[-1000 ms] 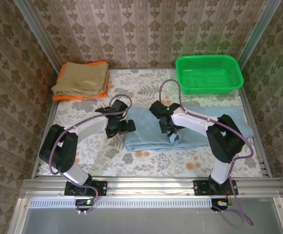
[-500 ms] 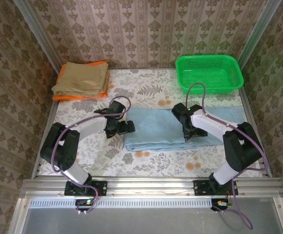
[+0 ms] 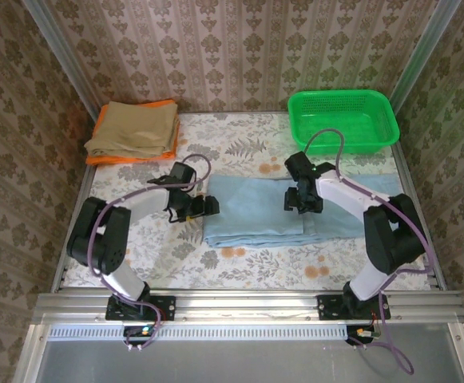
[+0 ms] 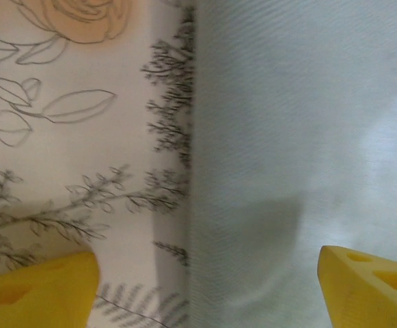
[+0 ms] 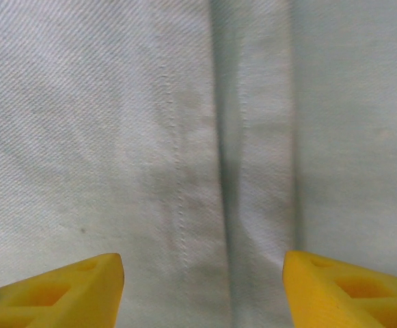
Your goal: Fold and stack the trousers
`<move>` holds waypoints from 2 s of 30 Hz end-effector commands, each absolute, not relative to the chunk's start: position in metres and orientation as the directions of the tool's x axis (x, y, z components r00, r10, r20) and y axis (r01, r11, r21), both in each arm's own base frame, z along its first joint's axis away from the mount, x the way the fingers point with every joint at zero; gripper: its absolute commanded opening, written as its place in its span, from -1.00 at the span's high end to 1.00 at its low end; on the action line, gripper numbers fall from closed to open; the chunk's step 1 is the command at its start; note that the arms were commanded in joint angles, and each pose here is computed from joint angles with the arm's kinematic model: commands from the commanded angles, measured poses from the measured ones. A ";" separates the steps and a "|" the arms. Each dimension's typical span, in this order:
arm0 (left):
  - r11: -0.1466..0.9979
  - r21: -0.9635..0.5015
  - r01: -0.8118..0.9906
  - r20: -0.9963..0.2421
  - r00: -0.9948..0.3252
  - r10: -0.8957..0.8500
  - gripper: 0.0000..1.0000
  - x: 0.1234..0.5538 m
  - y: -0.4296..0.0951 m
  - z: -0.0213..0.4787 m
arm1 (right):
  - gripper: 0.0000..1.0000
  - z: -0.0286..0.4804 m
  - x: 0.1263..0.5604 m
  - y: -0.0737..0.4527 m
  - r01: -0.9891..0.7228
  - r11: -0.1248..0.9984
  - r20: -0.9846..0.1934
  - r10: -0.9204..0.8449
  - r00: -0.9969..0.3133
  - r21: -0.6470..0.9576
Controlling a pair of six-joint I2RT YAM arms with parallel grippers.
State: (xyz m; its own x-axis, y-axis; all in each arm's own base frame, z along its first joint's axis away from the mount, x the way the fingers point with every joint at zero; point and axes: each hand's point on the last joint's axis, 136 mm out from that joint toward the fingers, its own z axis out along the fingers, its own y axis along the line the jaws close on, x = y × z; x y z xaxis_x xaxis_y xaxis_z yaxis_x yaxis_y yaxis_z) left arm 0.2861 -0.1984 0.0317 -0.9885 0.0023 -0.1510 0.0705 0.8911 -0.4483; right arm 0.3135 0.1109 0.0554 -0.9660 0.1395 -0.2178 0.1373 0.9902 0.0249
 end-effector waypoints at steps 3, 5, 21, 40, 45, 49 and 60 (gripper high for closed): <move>0.783 -0.608 0.131 -0.149 -0.988 0.050 -0.51 0.297 -0.221 0.033 | -0.29 0.037 0.312 0.113 0.134 0.988 -0.185 0.146 -0.972 0.073; 0.714 -0.688 0.125 -0.142 -0.989 0.036 -0.34 0.299 -0.232 0.034 | -0.28 0.030 0.309 0.106 0.158 0.985 -0.170 0.166 -0.971 0.063; 0.650 -0.725 0.228 -0.166 -0.974 0.156 -0.27 0.277 -0.273 0.029 | -0.23 0.011 0.298 0.094 0.217 0.972 -0.130 0.227 -0.965 0.093; 0.842 -0.538 0.051 -0.129 -0.991 -0.022 1.00 0.296 -0.191 0.074 | -0.26 0.054 0.299 0.088 0.230 0.961 -0.216 0.261 -0.941 0.155; 0.913 -0.408 -0.010 -0.118 -0.991 -0.063 1.00 0.293 -0.133 0.101 | -0.30 0.073 0.300 0.080 0.252 0.949 -0.250 0.295 -0.922 0.190; 0.951 -0.295 -0.091 -0.179 -0.973 -0.148 1.00 0.294 -0.072 0.136 | -0.31 0.081 0.301 0.075 0.276 0.937 -0.267 0.328 -0.906 0.214; 0.923 -0.334 -0.192 -0.307 -0.903 -0.299 1.00 0.331 -0.004 0.231 | -0.33 0.068 0.312 0.058 0.328 0.931 -0.249 0.360 -0.899 0.162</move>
State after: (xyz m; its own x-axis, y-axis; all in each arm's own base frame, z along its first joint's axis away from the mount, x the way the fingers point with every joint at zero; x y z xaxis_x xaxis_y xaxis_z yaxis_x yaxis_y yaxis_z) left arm 0.3315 0.0010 0.2207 -0.8798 -0.3382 -0.3341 -0.2269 0.9163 -0.3300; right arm 0.3114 0.0636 0.0758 -0.8949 0.3524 -0.2740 0.3057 0.9311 0.1989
